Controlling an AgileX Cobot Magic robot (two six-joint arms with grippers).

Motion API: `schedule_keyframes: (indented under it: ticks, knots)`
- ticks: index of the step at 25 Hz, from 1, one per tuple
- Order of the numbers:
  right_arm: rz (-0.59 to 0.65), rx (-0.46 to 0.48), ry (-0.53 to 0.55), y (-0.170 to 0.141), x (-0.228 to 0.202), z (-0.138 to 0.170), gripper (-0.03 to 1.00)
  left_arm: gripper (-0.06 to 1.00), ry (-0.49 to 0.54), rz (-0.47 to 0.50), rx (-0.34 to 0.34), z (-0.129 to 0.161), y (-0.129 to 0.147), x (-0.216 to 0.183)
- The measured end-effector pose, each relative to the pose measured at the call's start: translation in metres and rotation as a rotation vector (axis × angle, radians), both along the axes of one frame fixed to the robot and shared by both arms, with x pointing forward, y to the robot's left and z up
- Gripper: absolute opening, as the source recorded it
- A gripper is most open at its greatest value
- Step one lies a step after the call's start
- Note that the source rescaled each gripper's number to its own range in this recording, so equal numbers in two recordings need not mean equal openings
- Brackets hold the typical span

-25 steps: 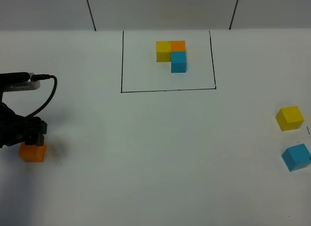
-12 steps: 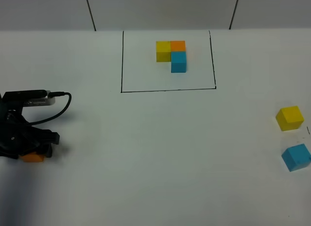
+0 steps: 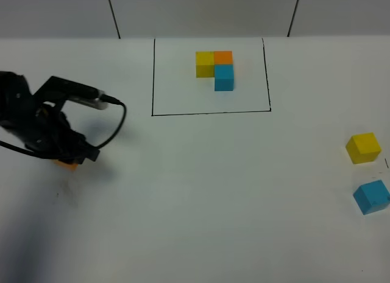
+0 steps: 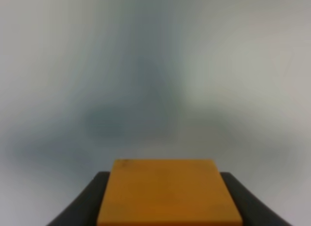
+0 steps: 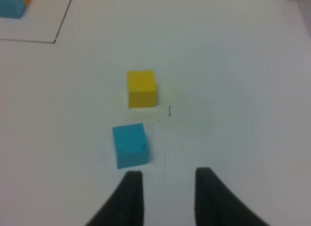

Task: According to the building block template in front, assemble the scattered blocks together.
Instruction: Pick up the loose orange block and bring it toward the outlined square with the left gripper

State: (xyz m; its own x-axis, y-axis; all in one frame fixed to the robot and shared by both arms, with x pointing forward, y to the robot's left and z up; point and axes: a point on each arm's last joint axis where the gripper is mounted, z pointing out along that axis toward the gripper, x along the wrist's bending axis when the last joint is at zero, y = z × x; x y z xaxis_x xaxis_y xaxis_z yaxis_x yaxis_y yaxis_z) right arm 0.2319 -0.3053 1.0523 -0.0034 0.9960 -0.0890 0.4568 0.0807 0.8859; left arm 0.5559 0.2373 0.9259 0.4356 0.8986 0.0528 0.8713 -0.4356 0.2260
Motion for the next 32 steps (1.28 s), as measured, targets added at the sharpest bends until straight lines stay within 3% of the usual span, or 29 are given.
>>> schedule_keyframes:
  ticks: [6, 8, 10, 12, 18, 26, 32]
  knots:
    - [0.000, 0.000, 0.000, 0.000, 0.000, 0.000, 0.00, 0.00, -0.073, -0.685, 0.045, 0.041, -0.097, -0.004]
    - [0.000, 0.000, 0.000, 0.000, 0.000, 0.000, 0.00, 0.00, -0.125, -0.841, 0.043, 0.057, -0.127, -0.008]
    - [0.000, 0.000, 0.000, 0.000, 0.000, 0.000, 0.00, 0.00, -0.175, -0.932, 0.039, 0.070, -0.154, -0.009]
    - [0.000, 0.000, 0.000, 0.000, 0.000, 0.000, 0.00, 0.00, -0.189, -0.985, 0.035, 0.075, -0.176, -0.008]
    - [0.000, 0.000, 0.000, 0.000, 0.000, 0.000, 0.00, 0.00, -0.080, -1.065, 0.046, 0.067, -0.219, 0.009]
    - [0.000, 0.000, 0.000, 0.000, 0.000, 0.000, 0.00, 0.00, -0.028, -1.137, 0.061, 0.025, -0.264, 0.024]
    - [0.000, 0.000, 0.000, 0.000, 0.000, 0.000, 0.00, 0.00, 0.039, -1.170, 0.095, -0.018, -0.275, 0.028]
